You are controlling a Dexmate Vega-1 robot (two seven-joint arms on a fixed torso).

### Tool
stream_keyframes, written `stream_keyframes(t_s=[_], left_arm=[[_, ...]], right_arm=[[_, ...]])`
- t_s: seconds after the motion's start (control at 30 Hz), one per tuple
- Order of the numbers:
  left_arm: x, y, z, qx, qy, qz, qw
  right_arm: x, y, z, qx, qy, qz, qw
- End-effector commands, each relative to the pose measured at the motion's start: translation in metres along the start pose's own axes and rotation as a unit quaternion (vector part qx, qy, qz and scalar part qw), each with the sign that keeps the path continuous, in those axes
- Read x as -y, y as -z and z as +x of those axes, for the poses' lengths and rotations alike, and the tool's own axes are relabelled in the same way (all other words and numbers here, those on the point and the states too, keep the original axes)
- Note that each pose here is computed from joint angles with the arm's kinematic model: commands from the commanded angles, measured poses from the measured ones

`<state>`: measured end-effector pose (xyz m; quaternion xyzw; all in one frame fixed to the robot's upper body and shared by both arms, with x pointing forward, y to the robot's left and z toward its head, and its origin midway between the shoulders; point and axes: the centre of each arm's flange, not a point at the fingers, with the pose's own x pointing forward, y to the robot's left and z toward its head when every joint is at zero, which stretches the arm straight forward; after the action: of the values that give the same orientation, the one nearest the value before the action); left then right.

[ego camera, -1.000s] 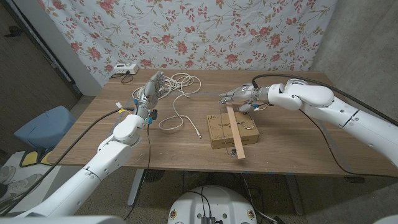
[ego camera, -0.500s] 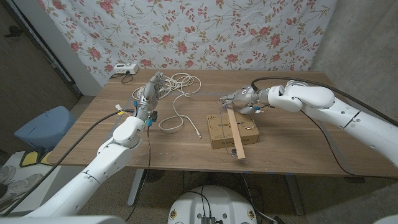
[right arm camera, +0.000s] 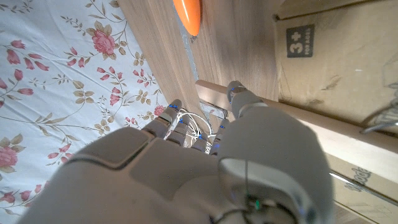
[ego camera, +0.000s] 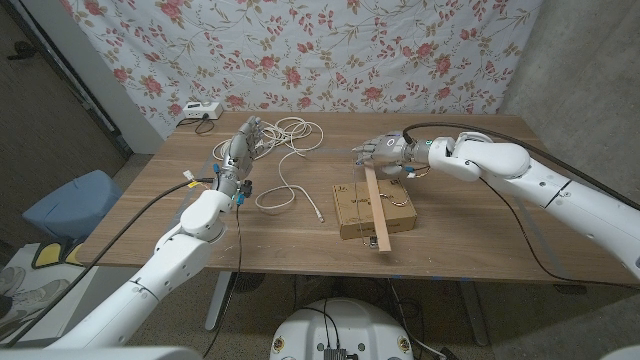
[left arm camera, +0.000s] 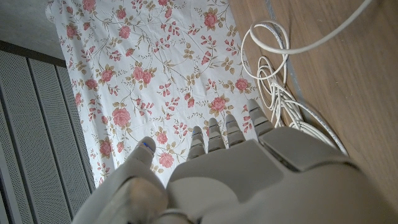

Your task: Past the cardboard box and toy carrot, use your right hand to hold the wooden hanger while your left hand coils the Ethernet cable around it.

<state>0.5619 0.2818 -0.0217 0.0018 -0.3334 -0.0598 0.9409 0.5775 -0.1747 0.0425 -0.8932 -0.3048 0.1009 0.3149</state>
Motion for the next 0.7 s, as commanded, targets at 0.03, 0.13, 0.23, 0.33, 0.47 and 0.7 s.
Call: stream_keyframes(t_s=[0.03, 0.13, 0.23, 0.33, 0.47, 0.7], left_arm=[[-0.001, 0.001, -0.001, -0.001, -0.008, -0.008, 1.000], [0.000, 0.002, 0.001, -0.001, -0.005, -0.010, 1.000], [0.001, 0.002, 0.003, -0.001, -0.003, -0.008, 1.000], [0.002, 0.002, 0.005, -0.001, -0.001, -0.007, 1.000], [0.002, 0.001, 0.007, 0.000, 0.001, -0.007, 1.000], [0.002, 0.000, 0.008, -0.001, 0.001, -0.005, 1.000]], right_arm=[[-0.010, 0.008, 0.010, 0.021, -0.043, -0.004, 0.9988], [-0.013, 0.010, 0.012, 0.021, -0.063, 0.001, 0.9978], [-0.015, 0.012, 0.012, 0.013, -0.075, 0.001, 0.9971], [-0.018, 0.014, 0.011, 0.004, -0.083, 0.009, 0.9965], [-0.023, 0.016, 0.012, -0.005, -0.094, 0.021, 0.9954], [-0.035, 0.011, 0.015, -0.003, -0.110, 0.045, 0.9929]])
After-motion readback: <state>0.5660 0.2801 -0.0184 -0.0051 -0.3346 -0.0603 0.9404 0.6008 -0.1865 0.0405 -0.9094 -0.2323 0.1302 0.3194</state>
